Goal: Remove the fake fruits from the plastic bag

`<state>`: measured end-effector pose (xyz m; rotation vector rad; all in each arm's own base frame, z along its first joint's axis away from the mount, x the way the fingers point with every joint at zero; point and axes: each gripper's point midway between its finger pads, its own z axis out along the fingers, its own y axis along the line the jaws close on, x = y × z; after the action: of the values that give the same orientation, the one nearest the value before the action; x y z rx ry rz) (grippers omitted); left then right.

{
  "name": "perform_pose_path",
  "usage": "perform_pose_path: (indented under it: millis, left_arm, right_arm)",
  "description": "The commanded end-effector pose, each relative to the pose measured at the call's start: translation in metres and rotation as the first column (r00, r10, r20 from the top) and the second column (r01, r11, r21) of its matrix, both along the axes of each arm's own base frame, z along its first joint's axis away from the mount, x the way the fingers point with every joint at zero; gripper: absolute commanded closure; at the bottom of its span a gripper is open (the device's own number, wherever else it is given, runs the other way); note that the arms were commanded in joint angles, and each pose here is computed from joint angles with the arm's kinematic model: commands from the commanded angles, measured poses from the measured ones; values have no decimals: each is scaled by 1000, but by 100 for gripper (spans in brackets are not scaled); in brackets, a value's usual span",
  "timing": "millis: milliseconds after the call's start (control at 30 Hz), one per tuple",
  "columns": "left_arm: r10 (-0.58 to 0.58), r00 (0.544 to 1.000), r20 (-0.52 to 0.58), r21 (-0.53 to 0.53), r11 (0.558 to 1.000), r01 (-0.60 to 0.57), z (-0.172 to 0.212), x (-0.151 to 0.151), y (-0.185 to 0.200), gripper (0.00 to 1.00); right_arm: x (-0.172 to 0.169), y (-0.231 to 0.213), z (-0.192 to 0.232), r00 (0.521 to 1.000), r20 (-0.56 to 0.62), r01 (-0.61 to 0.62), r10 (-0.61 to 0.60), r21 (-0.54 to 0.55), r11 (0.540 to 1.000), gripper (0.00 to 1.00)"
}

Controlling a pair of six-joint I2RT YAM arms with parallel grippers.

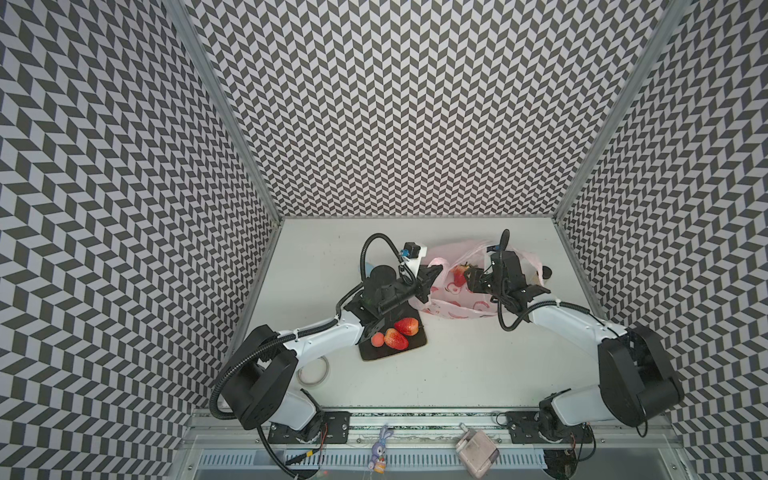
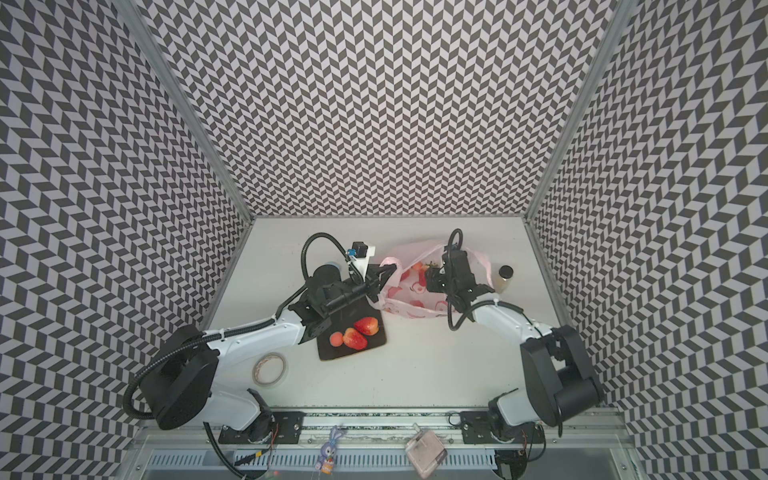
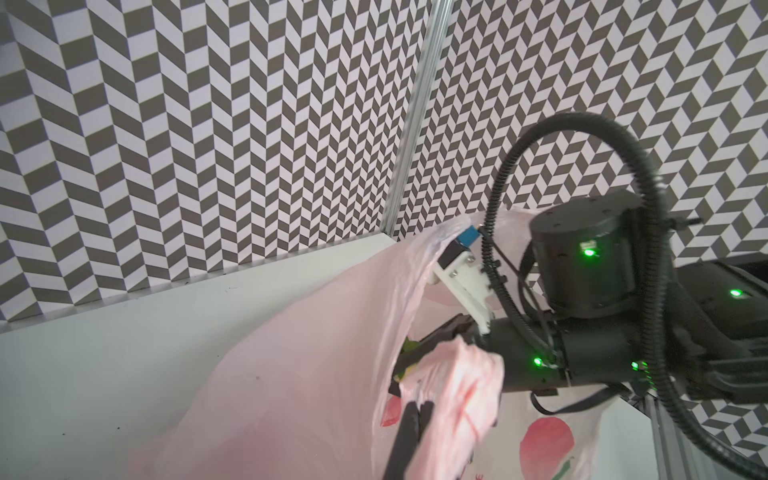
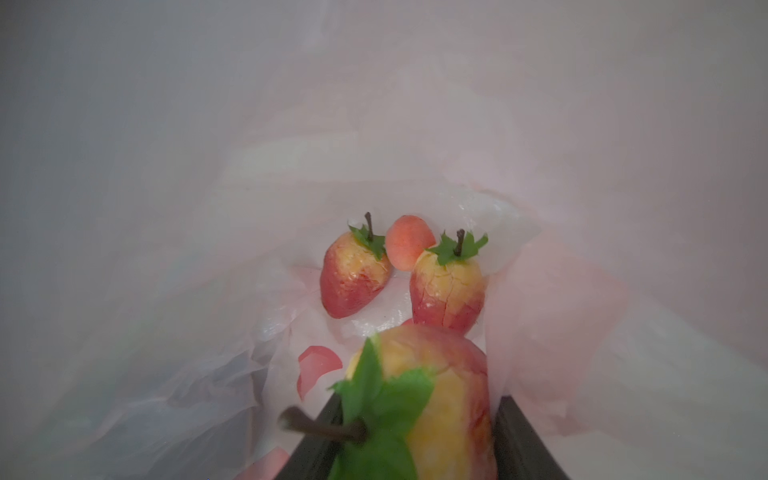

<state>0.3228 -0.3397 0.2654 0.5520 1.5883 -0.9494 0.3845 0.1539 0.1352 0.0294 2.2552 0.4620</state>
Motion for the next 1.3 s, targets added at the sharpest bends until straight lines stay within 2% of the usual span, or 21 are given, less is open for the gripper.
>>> perform_pose_path:
  millis: [0, 200, 333, 433, 533, 700, 900, 967, 1133, 1267]
  left_arm:
    - [-7, 998, 55, -32, 999, 9, 19, 8, -4, 100]
    - [-28, 996, 84, -35, 999, 31, 21, 16, -15, 100]
    - [-38, 991, 126, -28, 999, 42, 31, 31, -26, 100]
    - [-63, 985, 162, -24, 997, 68, 40, 40, -37, 100]
    - [-106, 978, 178, -23, 993, 112, 44, 40, -48, 100]
    - [-145, 977, 154, -9, 989, 148, 27, 25, -48, 100]
    - [-157, 981, 115, 16, 988, 157, 8, -10, -36, 100]
    - [-162, 979, 120, 31, 987, 160, 5, -24, -36, 100]
    - [-169, 981, 91, 40, 985, 166, -8, -38, -33, 100]
    - [-162, 982, 98, 53, 986, 158, -8, -39, -30, 100]
  right_arm:
    - [0, 9, 19, 996, 77, -53, 51, 25, 998, 57]
    - [-3, 14, 37, 992, 104, -76, 68, 72, 995, 57]
    - [7, -14, 48, 989, 116, 83, -89, 54, 995, 57]
    - [17, -43, 45, 968, 116, 222, -222, 21, 975, 57]
    - [18, -52, 27, 961, 62, 269, -268, -18, 963, 57]
    - [5, -43, -29, 968, -113, 221, -225, -53, 974, 57]
    - [-7, -38, -58, 959, -182, 215, -218, -37, 976, 56]
    - [-10, -37, -64, 957, -198, 210, -213, -36, 977, 53]
    - [-16, -34, -81, 944, -261, 198, -201, -38, 980, 38]
    - [-14, -34, -64, 955, -233, 175, -184, -60, 983, 27]
